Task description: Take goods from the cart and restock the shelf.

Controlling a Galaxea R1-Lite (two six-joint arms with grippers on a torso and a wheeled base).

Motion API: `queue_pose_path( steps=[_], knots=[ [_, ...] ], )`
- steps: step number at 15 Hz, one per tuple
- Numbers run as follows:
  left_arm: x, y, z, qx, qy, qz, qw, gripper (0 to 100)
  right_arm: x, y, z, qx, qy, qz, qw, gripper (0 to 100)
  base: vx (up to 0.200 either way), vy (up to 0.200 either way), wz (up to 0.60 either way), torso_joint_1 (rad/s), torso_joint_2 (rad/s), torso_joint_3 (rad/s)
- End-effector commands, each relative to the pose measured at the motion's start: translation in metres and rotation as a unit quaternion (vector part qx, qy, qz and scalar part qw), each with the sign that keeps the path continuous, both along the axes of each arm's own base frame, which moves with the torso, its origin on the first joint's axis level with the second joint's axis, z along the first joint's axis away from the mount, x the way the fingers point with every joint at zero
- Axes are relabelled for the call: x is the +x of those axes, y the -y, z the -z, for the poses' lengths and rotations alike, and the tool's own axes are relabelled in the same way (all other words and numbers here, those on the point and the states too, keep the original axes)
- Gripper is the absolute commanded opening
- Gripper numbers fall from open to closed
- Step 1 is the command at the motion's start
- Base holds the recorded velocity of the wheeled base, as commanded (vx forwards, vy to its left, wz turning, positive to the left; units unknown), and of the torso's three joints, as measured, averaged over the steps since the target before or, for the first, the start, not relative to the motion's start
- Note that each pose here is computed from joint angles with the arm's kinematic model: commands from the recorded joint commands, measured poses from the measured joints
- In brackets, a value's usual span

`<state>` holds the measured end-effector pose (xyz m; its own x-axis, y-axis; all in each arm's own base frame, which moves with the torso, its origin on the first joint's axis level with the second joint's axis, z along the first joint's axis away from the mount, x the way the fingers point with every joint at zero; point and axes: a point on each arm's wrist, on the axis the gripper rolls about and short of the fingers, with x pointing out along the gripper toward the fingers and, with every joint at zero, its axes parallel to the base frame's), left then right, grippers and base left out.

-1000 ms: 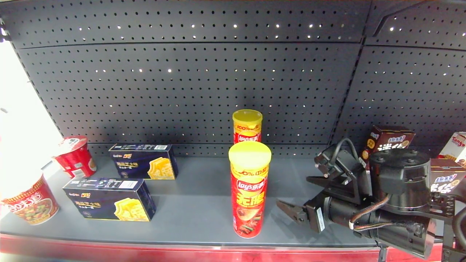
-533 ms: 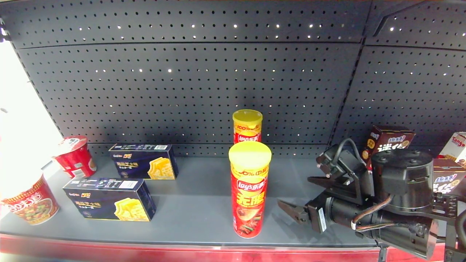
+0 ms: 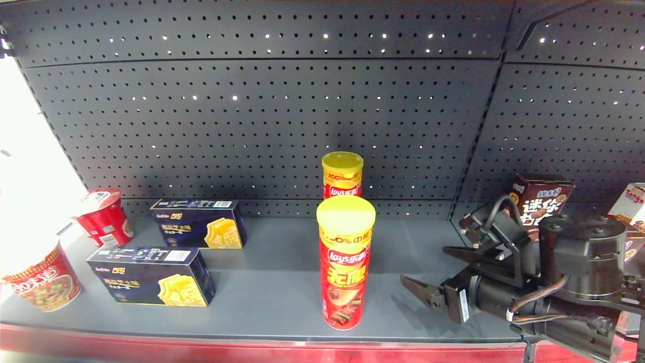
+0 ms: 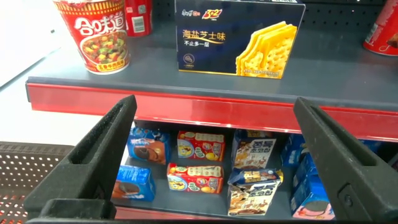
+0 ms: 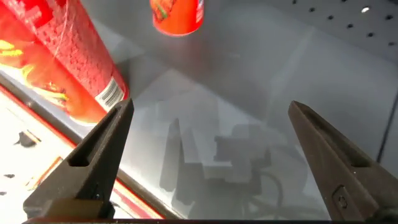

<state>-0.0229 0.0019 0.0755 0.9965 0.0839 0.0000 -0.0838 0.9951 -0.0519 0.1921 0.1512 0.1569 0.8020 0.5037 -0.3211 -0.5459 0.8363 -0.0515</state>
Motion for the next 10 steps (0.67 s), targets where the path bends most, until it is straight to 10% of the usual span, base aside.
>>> queue_pose_path(
  steps=[1, 10],
  knots=[
    [0.0, 0.0, 0.0, 0.0, 0.0, 0.0, 1.0, 100, -0.003, 0.004, -0.002, 0.003, 0.007, 0.001, 1.0, 100, 0.0, 0.0, 0.0, 0.0, 0.0, 0.0],
    [0.0, 0.0, 0.0, 0.003, 0.0, 0.008, 1.0, 100, -0.036, 0.047, -0.043, 0.043, 0.076, 0.035, 0.996, 100, 0.0, 0.0, 0.0, 0.0, 0.0, 0.0]
  ],
)
